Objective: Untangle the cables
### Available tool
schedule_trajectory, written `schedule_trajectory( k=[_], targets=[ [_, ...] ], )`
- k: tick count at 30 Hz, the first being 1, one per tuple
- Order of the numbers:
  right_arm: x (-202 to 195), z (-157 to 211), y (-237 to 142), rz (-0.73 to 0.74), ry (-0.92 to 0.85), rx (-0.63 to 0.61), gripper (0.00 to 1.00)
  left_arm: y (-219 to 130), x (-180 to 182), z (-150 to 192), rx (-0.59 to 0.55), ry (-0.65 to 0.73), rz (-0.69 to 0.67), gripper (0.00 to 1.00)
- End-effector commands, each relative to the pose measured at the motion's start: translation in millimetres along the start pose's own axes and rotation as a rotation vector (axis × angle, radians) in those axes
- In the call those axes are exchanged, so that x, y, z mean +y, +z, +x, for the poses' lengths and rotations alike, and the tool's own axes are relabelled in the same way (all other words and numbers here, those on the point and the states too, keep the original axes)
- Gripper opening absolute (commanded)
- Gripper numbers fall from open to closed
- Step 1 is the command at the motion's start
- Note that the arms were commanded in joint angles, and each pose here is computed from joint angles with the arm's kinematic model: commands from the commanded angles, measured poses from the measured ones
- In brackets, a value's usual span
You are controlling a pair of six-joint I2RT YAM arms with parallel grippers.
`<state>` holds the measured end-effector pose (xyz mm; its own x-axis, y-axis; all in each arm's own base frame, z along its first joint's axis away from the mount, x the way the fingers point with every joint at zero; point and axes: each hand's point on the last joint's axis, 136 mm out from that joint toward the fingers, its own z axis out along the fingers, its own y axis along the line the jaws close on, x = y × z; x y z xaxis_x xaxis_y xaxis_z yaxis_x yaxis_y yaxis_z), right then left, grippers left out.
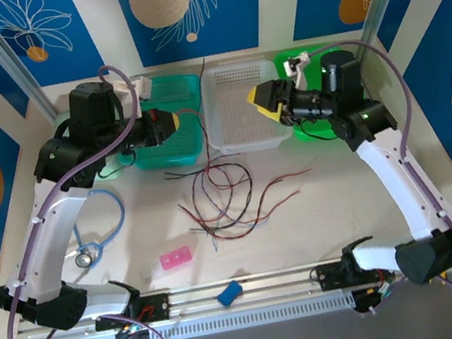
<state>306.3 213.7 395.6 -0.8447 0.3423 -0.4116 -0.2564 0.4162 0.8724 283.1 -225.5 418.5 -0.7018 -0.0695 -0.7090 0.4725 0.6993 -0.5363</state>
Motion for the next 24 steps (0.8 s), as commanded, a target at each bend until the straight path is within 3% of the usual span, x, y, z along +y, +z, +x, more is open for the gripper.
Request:
schedule_trajectory(
  k=[1, 7, 20, 22, 24],
  targets=[
    [-5.1, 6.4, 24.6, -0.009, -0.048, 0.056, 0.64, 3.7, -14.6, 1.9, 0.005, 0.011, 0.069, 0.0],
    [-17.1, 11.9, 71.1, -0.022, -0.056, 0.095, 0.68, 6.3, -19.1, 4.6, 0.012, 0.012, 0.083, 0.0],
    [-10.9, 14.4, 141.3, -0.083, -0.027, 0.18, 0.64, -1.2, -21.2, 12.3, 0.018, 0.014, 0.086, 0.0],
    [-9.6, 15.9, 148.6, -0.092, -0.02, 0.197, 0.57, -3.2, -21.1, 14.0, 0.018, 0.014, 0.085, 0.0],
    [-6.3, 17.7, 152.8, -0.104, -0.013, 0.215, 0.42, -5.4, -20.0, 15.5, 0.018, 0.015, 0.077, 0.0]
  ],
)
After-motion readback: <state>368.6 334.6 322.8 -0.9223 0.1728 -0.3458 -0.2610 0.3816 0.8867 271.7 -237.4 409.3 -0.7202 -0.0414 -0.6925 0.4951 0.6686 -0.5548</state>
